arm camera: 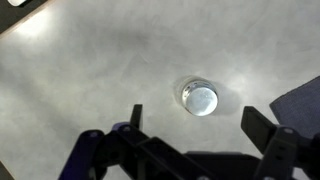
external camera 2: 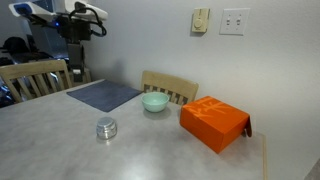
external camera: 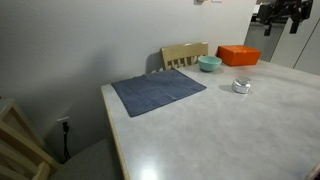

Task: Remove the silver lid from the silver tin then place the lid back on the tin

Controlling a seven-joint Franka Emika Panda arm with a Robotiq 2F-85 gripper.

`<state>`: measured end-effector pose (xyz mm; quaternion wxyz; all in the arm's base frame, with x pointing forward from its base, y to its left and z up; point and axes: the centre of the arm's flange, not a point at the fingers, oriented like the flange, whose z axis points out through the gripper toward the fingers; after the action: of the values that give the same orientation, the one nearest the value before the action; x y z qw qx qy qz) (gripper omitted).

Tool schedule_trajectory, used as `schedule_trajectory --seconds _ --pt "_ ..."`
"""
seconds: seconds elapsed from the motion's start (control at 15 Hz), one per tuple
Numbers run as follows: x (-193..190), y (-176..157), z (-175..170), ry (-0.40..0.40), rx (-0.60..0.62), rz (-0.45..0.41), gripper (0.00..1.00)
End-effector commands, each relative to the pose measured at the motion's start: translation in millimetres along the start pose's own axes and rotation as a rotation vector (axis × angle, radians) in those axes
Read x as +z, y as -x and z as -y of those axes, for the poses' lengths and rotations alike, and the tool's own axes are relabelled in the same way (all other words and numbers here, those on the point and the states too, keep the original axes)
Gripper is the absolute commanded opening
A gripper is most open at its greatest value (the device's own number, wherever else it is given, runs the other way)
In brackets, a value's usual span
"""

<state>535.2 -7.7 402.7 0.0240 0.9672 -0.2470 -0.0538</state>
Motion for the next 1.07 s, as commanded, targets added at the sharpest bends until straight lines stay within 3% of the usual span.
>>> schedule_trajectory --seconds 0.0,0.53,1.0 --pt "47.9 -22.5 -5.1 -0.066 -0.003 0.068 1.00" --pt "120.5 -42.8 -11.0 -0.021 0.051 0.151 1.00" --pt "144.6 -56.6 13.4 0.002 0.020 0.170 1.00"
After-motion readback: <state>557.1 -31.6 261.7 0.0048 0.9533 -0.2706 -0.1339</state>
